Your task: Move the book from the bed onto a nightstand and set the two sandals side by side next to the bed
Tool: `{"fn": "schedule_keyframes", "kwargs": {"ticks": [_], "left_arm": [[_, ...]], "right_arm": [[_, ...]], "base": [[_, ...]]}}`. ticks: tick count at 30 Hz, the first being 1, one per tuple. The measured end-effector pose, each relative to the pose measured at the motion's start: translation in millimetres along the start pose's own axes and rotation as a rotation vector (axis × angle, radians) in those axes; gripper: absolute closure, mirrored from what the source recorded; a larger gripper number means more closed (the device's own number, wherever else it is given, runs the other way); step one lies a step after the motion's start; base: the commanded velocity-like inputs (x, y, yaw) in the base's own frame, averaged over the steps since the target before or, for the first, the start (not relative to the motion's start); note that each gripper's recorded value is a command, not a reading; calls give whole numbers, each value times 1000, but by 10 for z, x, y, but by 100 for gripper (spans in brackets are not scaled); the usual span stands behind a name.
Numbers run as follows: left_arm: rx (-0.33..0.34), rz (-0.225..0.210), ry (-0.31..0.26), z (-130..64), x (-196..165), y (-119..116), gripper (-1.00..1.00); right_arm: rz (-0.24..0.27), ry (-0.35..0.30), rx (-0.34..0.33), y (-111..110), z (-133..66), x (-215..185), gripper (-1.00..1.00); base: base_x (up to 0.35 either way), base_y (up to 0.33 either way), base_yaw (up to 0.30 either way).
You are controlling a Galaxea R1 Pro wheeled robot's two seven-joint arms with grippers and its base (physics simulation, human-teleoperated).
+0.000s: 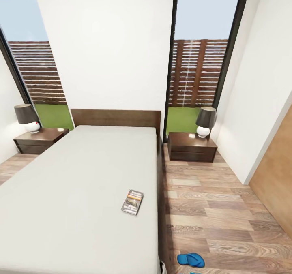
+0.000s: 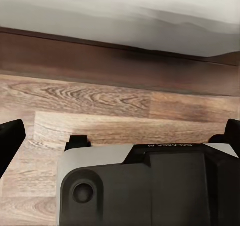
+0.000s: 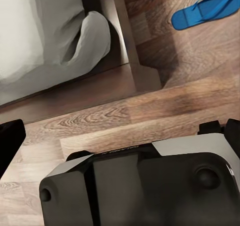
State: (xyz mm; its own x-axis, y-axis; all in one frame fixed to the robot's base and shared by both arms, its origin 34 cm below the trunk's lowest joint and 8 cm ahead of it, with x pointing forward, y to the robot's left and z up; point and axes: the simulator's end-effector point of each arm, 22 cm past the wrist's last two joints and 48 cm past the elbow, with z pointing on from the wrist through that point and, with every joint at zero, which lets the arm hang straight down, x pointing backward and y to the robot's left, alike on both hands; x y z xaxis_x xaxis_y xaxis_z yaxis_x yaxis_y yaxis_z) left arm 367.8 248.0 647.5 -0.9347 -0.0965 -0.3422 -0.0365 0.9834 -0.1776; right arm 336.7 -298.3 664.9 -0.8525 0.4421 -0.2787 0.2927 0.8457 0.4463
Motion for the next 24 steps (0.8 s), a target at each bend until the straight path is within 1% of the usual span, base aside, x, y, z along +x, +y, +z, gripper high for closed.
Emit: {"fn": "schedule_keyframes", "kwargs": {"ticks": [12,16,18,19,20,21,22,24], "left_arm": [[1,0,0,0,0,-2,-100],[11,1,-4,0,-19,-19,-100],[29,4,-17,1,-96,-47,-100],[65,9,-36,-3,-216,-108,-100],[99,12,-44,-15,-305,-148,-100],[119,13,-44,-24,-344,-165,-100],[166,11,-35,-51,-408,-213,-100],[302,7,-10,-149,-559,-425,-100]], "right_arm": [[0,0,0,-1,0,-1,-100],[0,0,0,-1,0,-1,-100],[0,0,0,-1,0,-1,-100],[0,0,0,-1,0,-2,-100],[0,0,0,-1,0,-2,-100],[0,0,0,-1,0,-2,-100],[1,-1,0,-1,0,-2,-100],[1,-1,1,-2,0,-3,-100]], "base": [[3,0,0],[0,0,0],[0,0,0],[0,0,0],[0,0,0],[0,0,0],[0,0,0],[0,0,0]]}}
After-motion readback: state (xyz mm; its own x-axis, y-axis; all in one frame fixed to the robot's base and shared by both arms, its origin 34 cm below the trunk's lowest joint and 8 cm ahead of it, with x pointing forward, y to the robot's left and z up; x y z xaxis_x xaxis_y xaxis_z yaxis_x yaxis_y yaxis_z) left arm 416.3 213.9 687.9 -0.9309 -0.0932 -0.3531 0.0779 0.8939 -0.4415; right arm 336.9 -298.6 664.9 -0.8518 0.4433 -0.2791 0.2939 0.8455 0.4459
